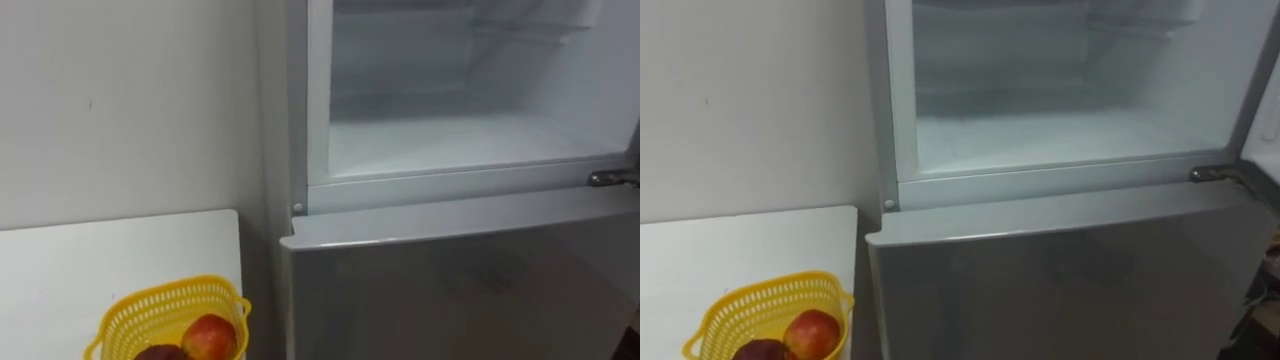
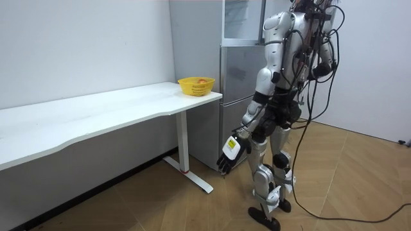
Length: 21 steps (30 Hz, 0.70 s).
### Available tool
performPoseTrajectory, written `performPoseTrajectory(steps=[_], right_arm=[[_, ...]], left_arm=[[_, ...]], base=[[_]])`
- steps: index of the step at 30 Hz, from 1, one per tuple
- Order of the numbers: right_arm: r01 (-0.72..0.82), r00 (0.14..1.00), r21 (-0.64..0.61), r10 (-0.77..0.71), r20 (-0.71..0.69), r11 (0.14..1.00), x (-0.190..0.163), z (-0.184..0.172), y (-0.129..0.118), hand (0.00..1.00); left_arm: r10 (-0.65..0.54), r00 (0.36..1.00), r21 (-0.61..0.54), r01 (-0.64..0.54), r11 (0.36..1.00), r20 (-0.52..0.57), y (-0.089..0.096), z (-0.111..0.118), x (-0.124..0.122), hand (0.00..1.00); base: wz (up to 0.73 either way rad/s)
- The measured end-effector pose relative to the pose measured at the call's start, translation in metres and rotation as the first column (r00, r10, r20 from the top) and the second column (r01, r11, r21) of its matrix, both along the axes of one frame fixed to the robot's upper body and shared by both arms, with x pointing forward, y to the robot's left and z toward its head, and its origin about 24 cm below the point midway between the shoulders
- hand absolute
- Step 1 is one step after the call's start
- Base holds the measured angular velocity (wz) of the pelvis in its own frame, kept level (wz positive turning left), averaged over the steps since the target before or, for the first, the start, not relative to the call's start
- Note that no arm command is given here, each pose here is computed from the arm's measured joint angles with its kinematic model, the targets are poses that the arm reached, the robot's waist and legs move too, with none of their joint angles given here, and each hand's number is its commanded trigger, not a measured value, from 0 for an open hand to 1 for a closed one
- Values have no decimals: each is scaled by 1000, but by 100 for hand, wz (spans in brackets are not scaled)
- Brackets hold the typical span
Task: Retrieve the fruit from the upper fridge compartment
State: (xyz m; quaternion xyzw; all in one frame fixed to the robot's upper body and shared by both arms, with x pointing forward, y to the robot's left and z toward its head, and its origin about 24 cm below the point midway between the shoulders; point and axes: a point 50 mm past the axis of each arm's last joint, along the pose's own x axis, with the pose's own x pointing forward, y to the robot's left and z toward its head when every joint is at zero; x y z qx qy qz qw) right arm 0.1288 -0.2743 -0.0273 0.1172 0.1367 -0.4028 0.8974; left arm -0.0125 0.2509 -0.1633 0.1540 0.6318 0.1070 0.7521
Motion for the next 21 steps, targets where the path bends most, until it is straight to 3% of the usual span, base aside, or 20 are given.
performPoseTrajectory(steps=[4, 7, 12, 21], right_arm=[[239, 970, 95, -233, -71, 966, -20, -15, -22, 0], [416, 909, 157, -404, -103, 896, -35, -21, -38, 0], [710, 703, 207, -696, -145, 674, -63, -19, -70, 0], [858, 488, 197, -872, -29, 474, -59, 12, -96, 0]], left_arm=[[52, 999, -1, -52, 999, 14, 3, 1, -1, 0], [81, 996, 6, -81, 997, 48, 6, 3, 0, 0], [127, 985, 24, -131, 991, 117, 14, 8, 11, 0], [146, 970, 44, -158, 986, 196, 24, 14, 26, 0]], base=[[2], [11], [1], [1]])
